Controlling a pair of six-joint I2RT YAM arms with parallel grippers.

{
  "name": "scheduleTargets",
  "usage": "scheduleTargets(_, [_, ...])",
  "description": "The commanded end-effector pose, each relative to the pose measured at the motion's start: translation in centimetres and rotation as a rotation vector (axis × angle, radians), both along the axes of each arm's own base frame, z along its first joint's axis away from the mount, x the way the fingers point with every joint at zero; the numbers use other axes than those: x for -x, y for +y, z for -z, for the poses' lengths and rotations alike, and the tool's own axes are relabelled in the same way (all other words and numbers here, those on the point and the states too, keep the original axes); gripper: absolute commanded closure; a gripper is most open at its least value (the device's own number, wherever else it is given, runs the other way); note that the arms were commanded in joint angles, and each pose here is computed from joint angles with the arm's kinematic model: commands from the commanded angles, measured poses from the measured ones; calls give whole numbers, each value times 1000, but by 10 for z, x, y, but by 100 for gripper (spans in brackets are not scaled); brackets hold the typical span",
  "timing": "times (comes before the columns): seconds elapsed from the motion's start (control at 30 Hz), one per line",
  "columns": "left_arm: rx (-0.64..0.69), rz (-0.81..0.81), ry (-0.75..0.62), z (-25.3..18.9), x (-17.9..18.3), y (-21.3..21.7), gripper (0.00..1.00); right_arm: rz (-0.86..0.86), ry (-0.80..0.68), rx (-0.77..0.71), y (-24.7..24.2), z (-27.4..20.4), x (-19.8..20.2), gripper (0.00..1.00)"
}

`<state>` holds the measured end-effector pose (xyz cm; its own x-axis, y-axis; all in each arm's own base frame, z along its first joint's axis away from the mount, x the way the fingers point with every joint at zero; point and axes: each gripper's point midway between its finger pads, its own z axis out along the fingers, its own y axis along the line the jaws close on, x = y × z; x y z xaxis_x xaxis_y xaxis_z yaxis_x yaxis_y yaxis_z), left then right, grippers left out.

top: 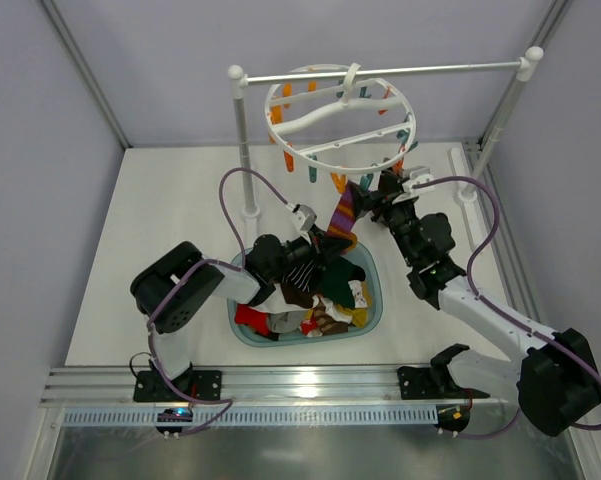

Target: Remove the socks clipped to the hanger

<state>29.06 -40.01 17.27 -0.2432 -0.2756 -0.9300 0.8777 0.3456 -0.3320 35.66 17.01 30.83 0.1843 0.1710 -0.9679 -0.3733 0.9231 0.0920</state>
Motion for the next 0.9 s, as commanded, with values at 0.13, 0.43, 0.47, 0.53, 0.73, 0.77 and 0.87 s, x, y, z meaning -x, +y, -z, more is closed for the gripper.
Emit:
scheduleTargets(0.13, [181,20,-203,-67,13,7,100,-29,-139,-33,7,-47,0,21])
scheduleTargets(0.43, [177,25,-196,-63,12,5,100,-86,-180,-27,18,-63,5,31])
scheduleTargets(0.47, [177,25,-196,-63,12,5,100,-91,-184,-27,18,-65,5,34])
scheduleTargets(0.53, [178,23,-195,-63,11,5,100,-98,-197,-4,21,-68,4,39])
scheduleTargets(0.73, [177,23,-197,-63,11,5,100,-138,-181,26,31,-66,1,57])
scheduleTargets(0.77, [176,23,-196,-63,11,5,100,-140,-178,31,31,-66,1,63])
scheduleTargets(0.87, [175,23,-195,-62,11,5,100,-146,-174,31,32,-65,1,83])
